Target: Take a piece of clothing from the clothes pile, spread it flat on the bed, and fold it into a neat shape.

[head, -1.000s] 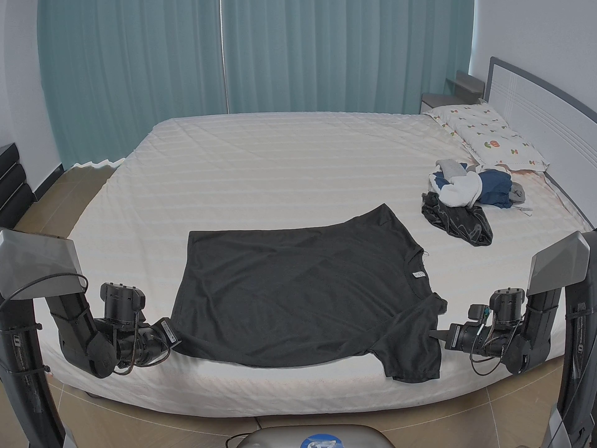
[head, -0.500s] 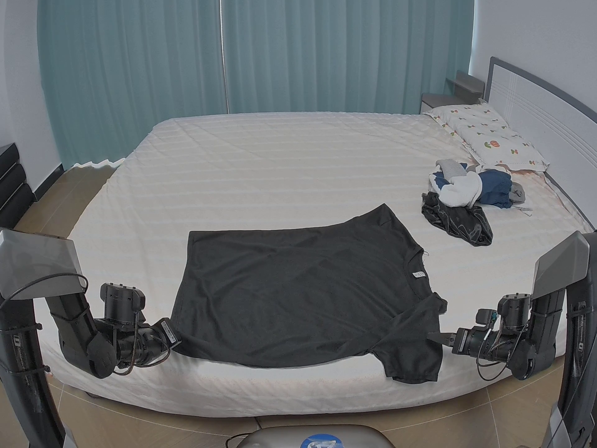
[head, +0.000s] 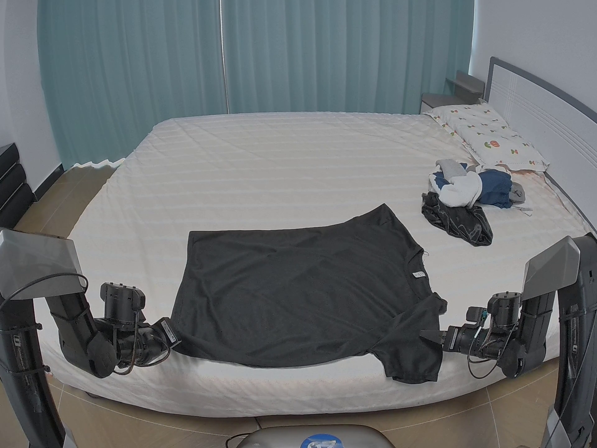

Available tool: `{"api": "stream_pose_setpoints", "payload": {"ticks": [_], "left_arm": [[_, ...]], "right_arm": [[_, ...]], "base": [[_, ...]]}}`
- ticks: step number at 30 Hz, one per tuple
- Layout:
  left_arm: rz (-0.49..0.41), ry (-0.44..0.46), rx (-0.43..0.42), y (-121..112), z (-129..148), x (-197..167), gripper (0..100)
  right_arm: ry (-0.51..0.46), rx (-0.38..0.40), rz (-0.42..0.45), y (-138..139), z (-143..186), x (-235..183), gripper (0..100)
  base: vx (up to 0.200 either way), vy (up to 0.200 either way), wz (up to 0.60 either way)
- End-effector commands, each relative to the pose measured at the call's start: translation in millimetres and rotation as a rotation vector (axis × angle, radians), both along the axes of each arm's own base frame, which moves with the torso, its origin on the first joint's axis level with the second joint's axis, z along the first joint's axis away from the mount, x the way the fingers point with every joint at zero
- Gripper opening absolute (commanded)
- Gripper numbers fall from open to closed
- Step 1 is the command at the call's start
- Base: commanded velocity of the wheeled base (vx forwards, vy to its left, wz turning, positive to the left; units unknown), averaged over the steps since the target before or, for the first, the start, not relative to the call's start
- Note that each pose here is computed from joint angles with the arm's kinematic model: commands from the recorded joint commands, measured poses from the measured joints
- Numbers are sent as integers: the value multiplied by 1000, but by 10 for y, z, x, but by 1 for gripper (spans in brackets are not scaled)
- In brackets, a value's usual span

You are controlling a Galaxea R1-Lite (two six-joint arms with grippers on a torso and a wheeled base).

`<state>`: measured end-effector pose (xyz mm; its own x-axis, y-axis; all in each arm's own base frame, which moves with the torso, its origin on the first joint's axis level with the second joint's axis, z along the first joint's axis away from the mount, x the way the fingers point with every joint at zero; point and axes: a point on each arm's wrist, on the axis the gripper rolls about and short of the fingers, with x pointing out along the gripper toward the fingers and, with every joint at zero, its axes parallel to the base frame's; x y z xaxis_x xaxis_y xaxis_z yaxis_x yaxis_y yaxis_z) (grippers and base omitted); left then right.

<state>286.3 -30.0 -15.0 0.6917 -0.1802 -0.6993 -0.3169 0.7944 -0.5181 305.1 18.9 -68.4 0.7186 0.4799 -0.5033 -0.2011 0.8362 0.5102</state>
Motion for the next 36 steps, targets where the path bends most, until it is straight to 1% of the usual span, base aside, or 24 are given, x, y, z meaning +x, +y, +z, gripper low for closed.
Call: {"api": "stream_pose_setpoints", "payload": {"ticks": [1, 5, 7, 11, 13, 14, 16, 19, 22, 25, 29, 32, 33, 34, 36], "left_arm": [[5, -3, -1, 14, 8, 2, 0], [19, -20, -1, 50, 60, 6, 0], [27, -37, -1, 77, 119, -3, 0], [22, -67, 11, 85, 225, -43, 0], [22, -67, 11, 85, 225, -43, 0], [22, -101, 15, 100, 338, -64, 0], [28, -107, 18, 115, 370, -83, 0], [4, -97, 71, 135, 380, -161, 0], [-13, -69, 151, 147, 337, -210, 0], [-17, -57, 170, 150, 322, -220, 0], [-16, -32, 182, 146, 314, -247, 0], [2, -20, 238, 155, 300, -260, 0], [2, -20, 238, 155, 300, -260, 0], [11, 3, 283, 170, 268, -310, 0], [3, 17, 295, 177, 244, -344, 0]], "right_arm": [[10, 1, -8, -38, -4, -49, 0], [-9, 7, -40, -145, 69, -172, 0], [-1, 13, -42, -187, 118, -243, 0], [-4, 53, -13, -234, 304, -392, 0], [-4, 53, -13, -234, 304, -392, 0], [21, 58, 1, -224, 350, -515, 0], [27, 60, 4, -221, 363, -550, 0], [59, 51, 14, -209, 379, -677, 0], [94, 44, 13, -204, 366, -771, 0], [135, 37, 19, -197, 360, -888, 0], [124, -8, 51, -199, 352, -932, 0], [137, -13, 55, -189, 345, -943, 0], [137, -13, 55, -189, 345, -943, 0], [147, -14, 63, -172, 351, -954, 0], [138, -17, 66, -169, 373, -954, 0]], "base": [[0, 0, 0], [0, 0, 0], [0, 0, 0], [0, 0, 0], [0, 0, 0], [0, 0, 0], [0, 0, 0], [0, 0, 0], [0, 0, 0], [0, 0, 0], [0, 0, 0], [0, 0, 0], [0, 0, 0], [0, 0, 0], [0, 0, 0]]}}
